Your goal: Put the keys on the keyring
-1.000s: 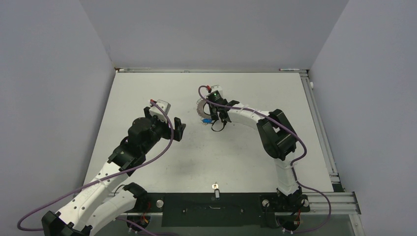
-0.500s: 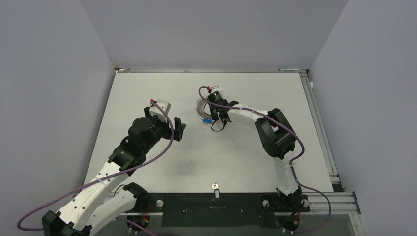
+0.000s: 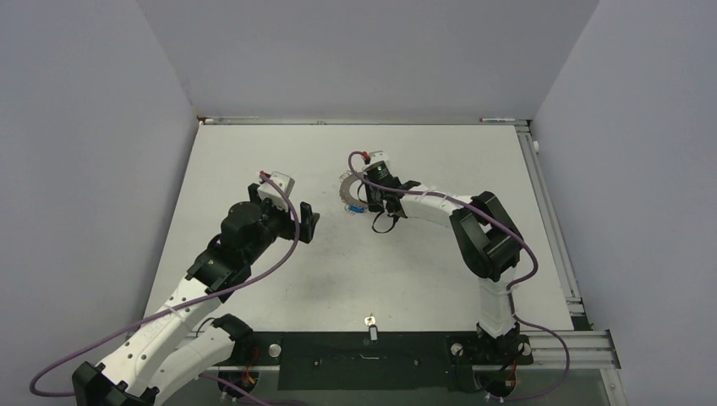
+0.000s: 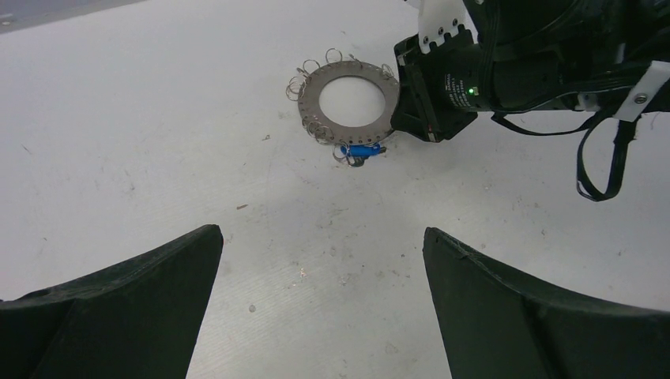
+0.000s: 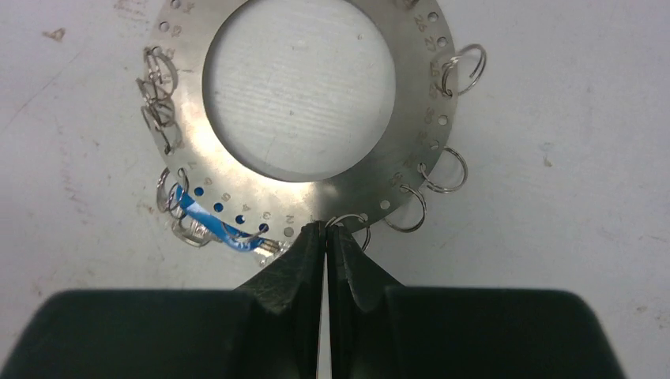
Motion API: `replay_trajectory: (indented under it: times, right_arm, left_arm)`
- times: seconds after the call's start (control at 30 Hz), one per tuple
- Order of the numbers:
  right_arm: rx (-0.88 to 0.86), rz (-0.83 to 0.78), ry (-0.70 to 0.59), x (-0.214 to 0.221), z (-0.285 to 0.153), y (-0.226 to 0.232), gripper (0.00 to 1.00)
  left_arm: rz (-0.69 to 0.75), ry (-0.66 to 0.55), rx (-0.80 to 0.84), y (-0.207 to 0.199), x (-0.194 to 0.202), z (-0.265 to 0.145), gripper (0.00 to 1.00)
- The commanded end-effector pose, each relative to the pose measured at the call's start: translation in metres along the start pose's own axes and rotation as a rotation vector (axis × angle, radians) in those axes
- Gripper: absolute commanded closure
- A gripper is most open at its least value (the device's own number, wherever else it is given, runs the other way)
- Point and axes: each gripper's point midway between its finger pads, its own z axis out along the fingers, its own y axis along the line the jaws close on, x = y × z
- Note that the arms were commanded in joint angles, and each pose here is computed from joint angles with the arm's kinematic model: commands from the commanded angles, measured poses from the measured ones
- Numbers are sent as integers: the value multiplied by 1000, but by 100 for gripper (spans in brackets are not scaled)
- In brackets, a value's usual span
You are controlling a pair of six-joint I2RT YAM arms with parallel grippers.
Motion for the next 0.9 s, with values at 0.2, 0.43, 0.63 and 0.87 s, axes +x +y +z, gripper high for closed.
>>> replay_trajectory:
  times: [0.2, 0.43, 0.63, 0.87]
  right_arm:
    - [-250, 153, -224, -61, -63, 35, 95]
    - [-422, 271, -358, -87, -113, 51, 95]
    - [-602, 301, -471, -105, -157, 66, 95]
    - [-837, 274, -577, -104, -199, 82, 95]
  left_arm:
    - [18, -63, 24, -5, -23, -5, 3]
    - [22, -89, 40, -8, -28, -8, 3]
    - [23, -121, 53, -9, -33, -12, 3]
    - [13, -157, 91, -16, -40, -16, 1]
